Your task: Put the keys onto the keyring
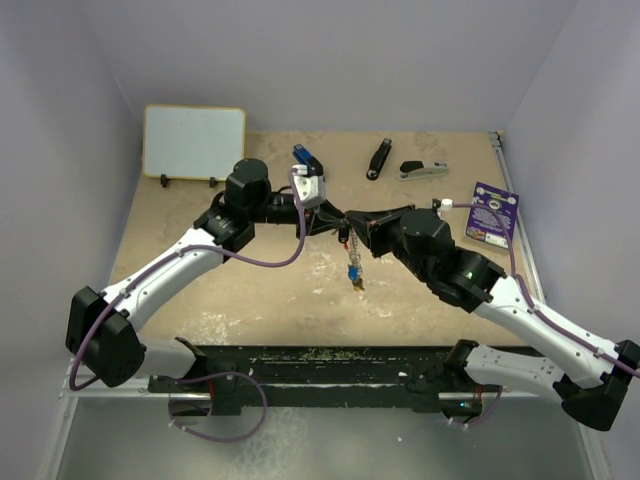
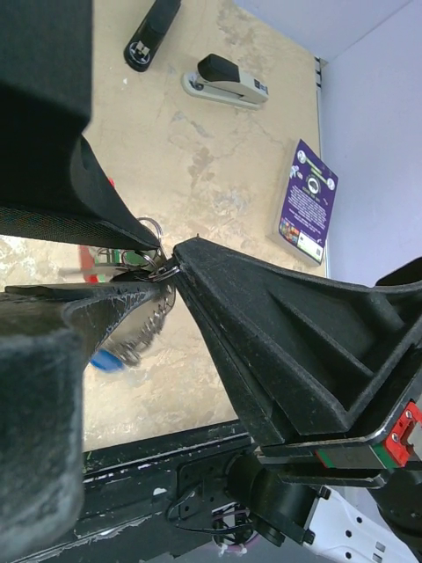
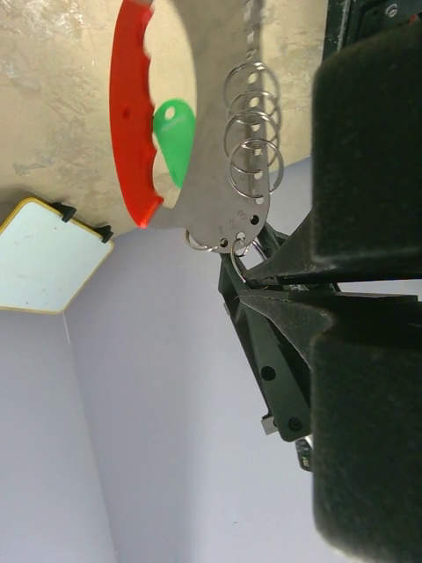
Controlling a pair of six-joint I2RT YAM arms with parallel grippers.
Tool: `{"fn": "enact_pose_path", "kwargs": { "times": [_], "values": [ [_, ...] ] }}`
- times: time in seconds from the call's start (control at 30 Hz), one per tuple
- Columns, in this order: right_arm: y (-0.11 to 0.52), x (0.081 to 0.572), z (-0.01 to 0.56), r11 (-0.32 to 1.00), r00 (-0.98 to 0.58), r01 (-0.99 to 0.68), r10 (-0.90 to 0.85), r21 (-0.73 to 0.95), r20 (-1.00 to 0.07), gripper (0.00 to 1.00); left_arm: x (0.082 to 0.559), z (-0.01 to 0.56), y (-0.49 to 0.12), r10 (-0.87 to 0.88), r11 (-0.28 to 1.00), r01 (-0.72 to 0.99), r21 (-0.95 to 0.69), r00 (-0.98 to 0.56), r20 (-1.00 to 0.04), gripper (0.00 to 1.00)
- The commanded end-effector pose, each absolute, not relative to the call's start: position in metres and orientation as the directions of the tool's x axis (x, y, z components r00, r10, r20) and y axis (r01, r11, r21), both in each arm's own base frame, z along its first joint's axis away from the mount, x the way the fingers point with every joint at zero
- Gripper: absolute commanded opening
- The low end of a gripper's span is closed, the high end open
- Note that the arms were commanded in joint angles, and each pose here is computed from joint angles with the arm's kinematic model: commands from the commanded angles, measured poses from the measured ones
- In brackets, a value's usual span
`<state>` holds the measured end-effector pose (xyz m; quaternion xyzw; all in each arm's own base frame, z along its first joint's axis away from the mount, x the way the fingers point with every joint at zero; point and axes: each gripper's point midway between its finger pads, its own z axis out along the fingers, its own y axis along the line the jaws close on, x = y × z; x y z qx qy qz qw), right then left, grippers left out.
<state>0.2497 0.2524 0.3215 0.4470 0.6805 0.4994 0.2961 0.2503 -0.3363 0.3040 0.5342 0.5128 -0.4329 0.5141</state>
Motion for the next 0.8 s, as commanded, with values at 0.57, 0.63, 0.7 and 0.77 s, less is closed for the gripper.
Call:
{"fn": "enact_pose_path", "kwargs": {
  "times": [0.57,0.63,0.7,0.77],
  "values": [
    [0.256,0.261,0.365,0.004,-0.408,0.209,0.909,0.978,0.083,0.00,0.256,0.335,-0.341,0.049,0.084,0.989,0.125,0.121,-0.991,0.29],
    [0.257,0.262,0.364,0.013,-0.409,0.209,0.909,0.978,0.076,0.00,0.257,0.335,-0.341,0.049,0.092,0.989,0.119,0.115,-0.992,0.29],
    [0.258,0.262,0.362,0.018,-0.409,0.215,0.910,0.976,0.073,0.00,0.258,0.335,-0.341,0.052,0.100,0.989,0.113,0.108,-0.993,0.29],
    [0.259,0.262,0.362,0.017,-0.412,0.212,0.908,0.977,0.073,0.00,0.259,0.334,-0.340,0.055,0.106,0.988,0.111,0.106,-0.993,0.29]
  ]
}}
